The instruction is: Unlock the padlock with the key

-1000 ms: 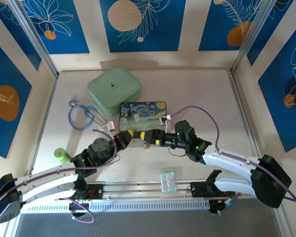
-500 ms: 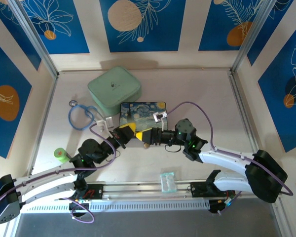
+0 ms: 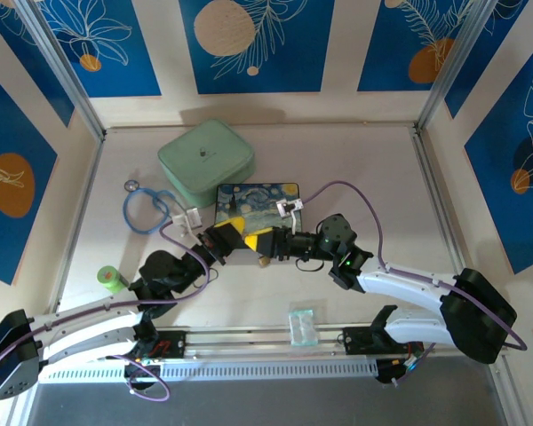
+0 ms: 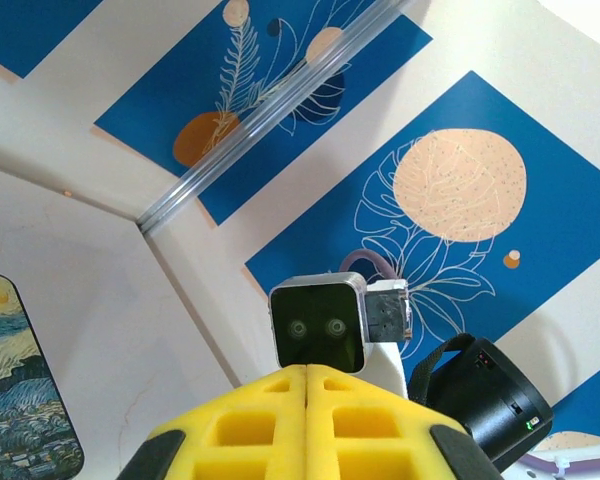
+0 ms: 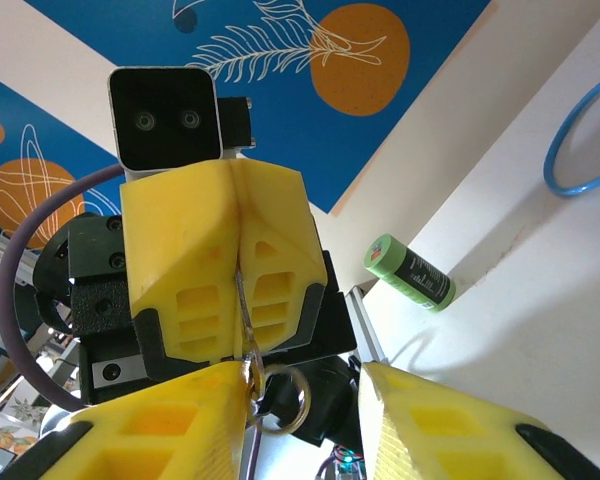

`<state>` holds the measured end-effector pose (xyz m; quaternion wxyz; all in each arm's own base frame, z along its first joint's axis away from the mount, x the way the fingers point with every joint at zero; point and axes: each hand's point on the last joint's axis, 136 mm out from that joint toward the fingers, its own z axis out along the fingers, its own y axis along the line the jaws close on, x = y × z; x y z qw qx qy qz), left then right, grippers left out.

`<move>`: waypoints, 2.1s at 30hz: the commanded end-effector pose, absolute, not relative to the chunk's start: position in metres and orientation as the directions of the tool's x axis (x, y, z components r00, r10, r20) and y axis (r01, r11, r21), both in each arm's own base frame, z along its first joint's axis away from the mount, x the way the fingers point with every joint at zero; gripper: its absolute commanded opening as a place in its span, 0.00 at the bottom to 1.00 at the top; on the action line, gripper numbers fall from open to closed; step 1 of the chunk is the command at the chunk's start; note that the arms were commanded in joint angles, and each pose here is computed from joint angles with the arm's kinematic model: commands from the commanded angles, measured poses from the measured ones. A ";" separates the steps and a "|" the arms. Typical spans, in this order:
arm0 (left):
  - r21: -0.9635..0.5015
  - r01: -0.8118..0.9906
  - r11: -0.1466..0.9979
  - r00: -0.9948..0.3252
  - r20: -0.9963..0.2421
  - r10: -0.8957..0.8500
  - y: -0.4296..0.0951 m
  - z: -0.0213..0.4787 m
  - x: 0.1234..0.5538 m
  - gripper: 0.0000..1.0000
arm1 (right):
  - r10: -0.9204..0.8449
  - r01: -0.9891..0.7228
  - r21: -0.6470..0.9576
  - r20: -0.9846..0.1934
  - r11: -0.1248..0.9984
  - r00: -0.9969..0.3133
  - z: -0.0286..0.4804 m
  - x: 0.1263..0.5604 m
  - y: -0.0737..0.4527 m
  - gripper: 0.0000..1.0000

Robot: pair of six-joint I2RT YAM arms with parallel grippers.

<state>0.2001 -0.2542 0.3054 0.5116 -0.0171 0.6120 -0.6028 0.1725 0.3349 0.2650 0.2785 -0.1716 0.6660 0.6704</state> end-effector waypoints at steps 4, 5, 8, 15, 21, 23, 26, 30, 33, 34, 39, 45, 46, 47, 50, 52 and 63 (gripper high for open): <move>-0.760 0.609 0.228 -0.469 -0.577 -0.668 -0.250 0.317 0.199 0.00 | 0.166 -0.645 0.764 -0.636 -0.001 -0.753 0.283 0.168 0.336 0.33; -0.761 0.607 0.229 -0.472 -0.577 -0.666 -0.251 0.315 0.199 0.00 | 0.165 -0.646 0.763 -0.637 -0.002 -0.753 0.284 0.168 0.337 0.32; -0.765 0.602 0.229 -0.474 -0.573 -0.668 -0.250 0.313 0.199 0.00 | 0.159 -0.643 0.766 -0.634 -0.009 -0.757 0.287 0.167 0.339 0.27; -0.774 0.590 0.229 -0.477 -0.563 -0.675 -0.248 0.308 0.200 0.00 | 0.151 -0.643 0.766 -0.633 -0.025 -0.760 0.291 0.165 0.342 0.17; -0.778 0.586 0.227 -0.475 -0.556 -0.682 -0.246 0.308 0.200 0.00 | 0.136 -0.634 0.774 -0.626 -0.017 -0.768 0.286 0.164 0.346 0.10; -0.778 0.585 0.230 -0.474 -0.558 -0.681 -0.246 0.307 0.201 0.00 | 0.133 -0.627 0.779 -0.620 -0.010 -0.773 0.281 0.164 0.346 0.07; -0.782 0.574 0.242 -0.473 -0.558 -0.682 -0.245 0.304 0.202 0.00 | 0.142 -0.616 0.788 -0.610 0.000 -0.780 0.278 0.165 0.344 0.00; -0.802 0.509 0.313 -0.474 -0.564 -0.676 -0.240 0.287 0.210 0.15 | 0.138 -0.602 0.798 -0.599 0.024 -0.789 0.272 0.165 0.340 0.00; -0.799 0.486 0.354 -0.466 -0.579 -0.669 -0.235 0.280 0.212 0.58 | 0.126 -0.584 0.810 -0.587 0.061 -0.800 0.263 0.166 0.336 0.00; -0.799 0.477 0.366 -0.463 -0.583 -0.668 -0.234 0.277 0.213 0.78 | 0.124 -0.577 0.813 -0.582 0.075 -0.804 0.260 0.166 0.334 0.00; -0.775 0.345 0.529 -0.470 -0.631 -0.617 -0.221 0.249 0.223 0.99 | 0.101 -0.492 0.842 -0.522 0.222 -0.847 0.230 0.173 0.322 0.00; -0.585 0.212 0.783 -0.599 -0.710 -0.369 -0.220 0.206 0.225 0.99 | 0.034 -0.402 0.772 -0.478 0.492 -0.877 0.185 0.174 0.291 0.00; -0.571 0.217 0.791 -0.617 -0.709 -0.342 -0.224 0.199 0.225 0.99 | 0.043 -0.384 0.766 -0.470 0.515 -0.881 0.179 0.174 0.285 0.00; -0.563 0.220 0.797 -0.633 -0.704 -0.322 -0.227 0.193 0.224 0.99 | 0.053 -0.369 0.762 -0.465 0.532 -0.884 0.175 0.175 0.279 0.00; -0.552 0.212 0.806 -0.672 -0.682 -0.290 -0.237 0.168 0.225 0.99 | 0.079 -0.321 0.746 -0.446 0.583 -0.892 0.161 0.177 0.264 0.00; -0.539 0.215 0.815 -0.697 -0.669 -0.259 -0.246 0.155 0.226 0.99 | 0.095 -0.295 0.734 -0.438 0.611 -0.894 0.154 0.178 0.256 0.00; -0.509 0.169 0.844 -0.751 -0.621 -0.224 -0.283 0.092 0.246 0.70 | 0.134 -0.219 0.712 -0.404 0.667 -0.905 0.128 0.180 0.234 0.00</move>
